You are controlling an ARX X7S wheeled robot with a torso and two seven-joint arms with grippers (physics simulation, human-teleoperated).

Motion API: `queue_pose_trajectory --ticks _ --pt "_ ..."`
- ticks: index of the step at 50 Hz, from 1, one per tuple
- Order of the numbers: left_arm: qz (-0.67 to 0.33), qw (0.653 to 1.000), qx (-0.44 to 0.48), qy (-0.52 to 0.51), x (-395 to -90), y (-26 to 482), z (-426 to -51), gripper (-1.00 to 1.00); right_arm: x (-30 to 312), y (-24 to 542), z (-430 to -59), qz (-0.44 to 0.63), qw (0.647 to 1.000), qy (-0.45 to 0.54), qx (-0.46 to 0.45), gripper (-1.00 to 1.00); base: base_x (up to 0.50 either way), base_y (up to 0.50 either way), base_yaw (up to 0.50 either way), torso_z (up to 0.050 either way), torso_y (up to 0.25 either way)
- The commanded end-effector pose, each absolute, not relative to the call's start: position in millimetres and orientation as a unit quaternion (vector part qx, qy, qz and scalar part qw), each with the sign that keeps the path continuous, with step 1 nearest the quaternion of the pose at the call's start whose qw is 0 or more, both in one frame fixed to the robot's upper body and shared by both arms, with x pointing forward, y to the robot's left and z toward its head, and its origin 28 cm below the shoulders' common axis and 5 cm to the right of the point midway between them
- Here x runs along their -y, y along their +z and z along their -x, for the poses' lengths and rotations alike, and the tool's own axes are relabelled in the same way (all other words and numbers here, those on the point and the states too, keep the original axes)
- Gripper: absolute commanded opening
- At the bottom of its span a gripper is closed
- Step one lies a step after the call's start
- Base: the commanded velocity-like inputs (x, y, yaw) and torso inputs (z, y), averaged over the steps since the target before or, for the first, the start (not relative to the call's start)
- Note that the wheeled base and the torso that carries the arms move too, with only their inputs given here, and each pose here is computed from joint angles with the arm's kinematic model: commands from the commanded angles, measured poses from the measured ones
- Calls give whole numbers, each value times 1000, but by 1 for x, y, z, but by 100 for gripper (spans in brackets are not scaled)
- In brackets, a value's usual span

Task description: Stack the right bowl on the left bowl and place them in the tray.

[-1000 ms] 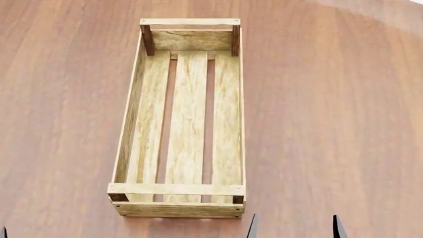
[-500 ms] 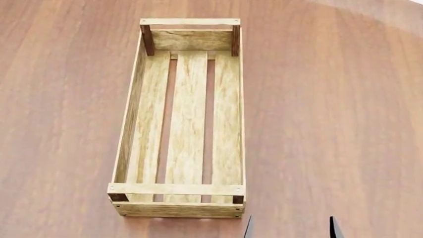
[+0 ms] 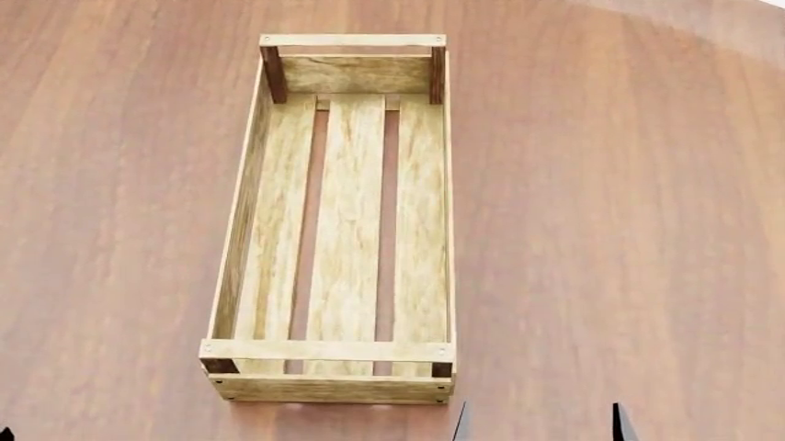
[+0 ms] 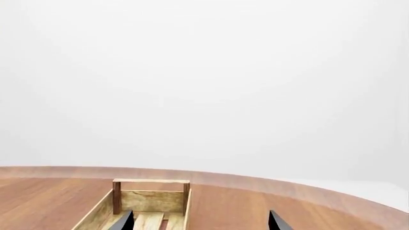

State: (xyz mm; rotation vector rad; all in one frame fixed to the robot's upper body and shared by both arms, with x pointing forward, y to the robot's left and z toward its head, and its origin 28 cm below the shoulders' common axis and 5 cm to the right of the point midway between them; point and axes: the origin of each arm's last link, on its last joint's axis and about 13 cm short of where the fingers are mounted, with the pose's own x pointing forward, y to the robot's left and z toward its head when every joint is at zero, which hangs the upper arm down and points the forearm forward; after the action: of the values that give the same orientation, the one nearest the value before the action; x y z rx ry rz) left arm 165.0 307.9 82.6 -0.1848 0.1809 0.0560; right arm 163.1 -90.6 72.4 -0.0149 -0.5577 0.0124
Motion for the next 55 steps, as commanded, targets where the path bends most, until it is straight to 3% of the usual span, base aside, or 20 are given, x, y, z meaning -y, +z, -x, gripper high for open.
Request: queue_pose_trajectory --ticks 1,15,55 --pt "134 985 -110 24 -310 86 -167 100 91 73 -164 15 960 6 280 100 0 0 0 0 0" --pt "158 973 -167 29 -308 86 -164 100 93 75 -163 13 959 2 283 100 0 0 0 0 0" --pt "179 957 -219 68 -310 72 -147 100 96 75 -160 11 960 -3 281 100 0 0 0 0 0"
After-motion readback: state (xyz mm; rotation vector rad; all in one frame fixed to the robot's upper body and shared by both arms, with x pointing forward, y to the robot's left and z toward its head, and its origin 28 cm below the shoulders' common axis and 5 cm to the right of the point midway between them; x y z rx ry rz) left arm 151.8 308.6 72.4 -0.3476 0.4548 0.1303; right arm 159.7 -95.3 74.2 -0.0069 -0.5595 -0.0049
